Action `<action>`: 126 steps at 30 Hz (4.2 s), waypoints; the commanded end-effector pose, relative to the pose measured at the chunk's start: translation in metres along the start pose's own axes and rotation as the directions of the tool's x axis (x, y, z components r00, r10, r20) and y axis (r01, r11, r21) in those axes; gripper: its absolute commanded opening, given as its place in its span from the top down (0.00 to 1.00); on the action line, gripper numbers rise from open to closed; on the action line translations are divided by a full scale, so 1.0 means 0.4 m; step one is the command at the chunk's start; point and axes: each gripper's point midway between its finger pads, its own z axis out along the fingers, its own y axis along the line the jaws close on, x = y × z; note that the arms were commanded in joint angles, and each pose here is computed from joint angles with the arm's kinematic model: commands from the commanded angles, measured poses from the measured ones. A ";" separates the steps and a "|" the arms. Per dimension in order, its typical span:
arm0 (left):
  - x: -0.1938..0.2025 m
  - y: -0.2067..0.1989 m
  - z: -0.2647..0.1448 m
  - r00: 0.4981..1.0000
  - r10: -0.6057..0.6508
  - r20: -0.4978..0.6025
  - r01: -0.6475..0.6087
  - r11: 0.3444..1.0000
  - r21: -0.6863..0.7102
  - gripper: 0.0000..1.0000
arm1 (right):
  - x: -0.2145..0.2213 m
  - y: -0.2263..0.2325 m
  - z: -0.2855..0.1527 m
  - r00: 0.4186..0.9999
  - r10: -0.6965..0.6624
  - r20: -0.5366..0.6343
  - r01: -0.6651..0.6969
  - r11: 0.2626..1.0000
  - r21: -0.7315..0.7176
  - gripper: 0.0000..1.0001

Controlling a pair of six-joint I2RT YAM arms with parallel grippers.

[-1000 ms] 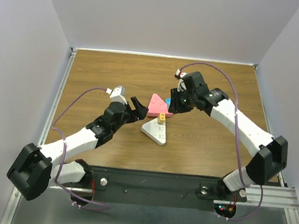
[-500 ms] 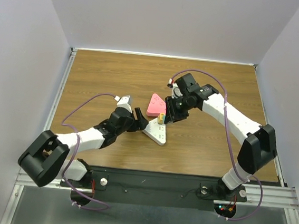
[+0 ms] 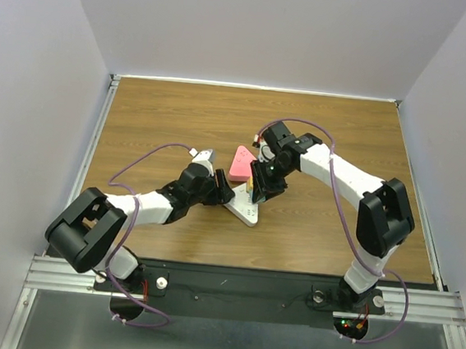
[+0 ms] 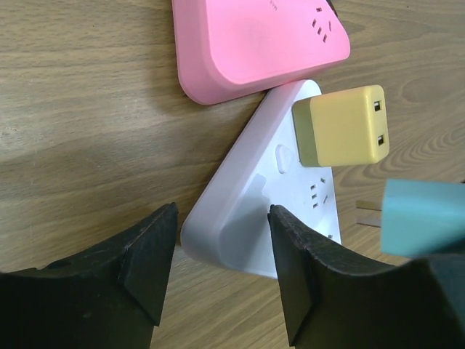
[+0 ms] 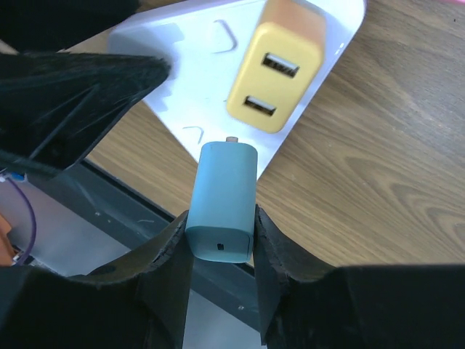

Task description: Insert the plug

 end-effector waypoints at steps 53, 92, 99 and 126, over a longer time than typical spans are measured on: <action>0.019 -0.039 0.010 0.995 0.029 -0.091 -0.023 0.998 0.064 0.55 | 0.005 -0.120 0.102 0.981 0.174 -0.085 -0.148 0.957 0.250 1.00; 0.045 -0.102 0.028 0.982 0.118 -0.147 -0.083 0.971 0.225 0.70 | -0.235 -0.134 0.061 0.985 -0.173 0.011 0.164 0.950 0.267 1.00; 0.058 -0.101 0.036 0.978 0.124 -0.170 -0.082 0.969 0.233 0.72 | -0.234 -0.136 0.085 0.969 -0.248 0.013 0.238 0.943 0.232 0.99; 0.098 -0.089 0.082 0.956 0.128 -0.265 -0.068 0.973 0.223 0.54 | -0.270 -0.102 0.135 0.911 -0.412 0.001 0.407 0.900 0.157 0.76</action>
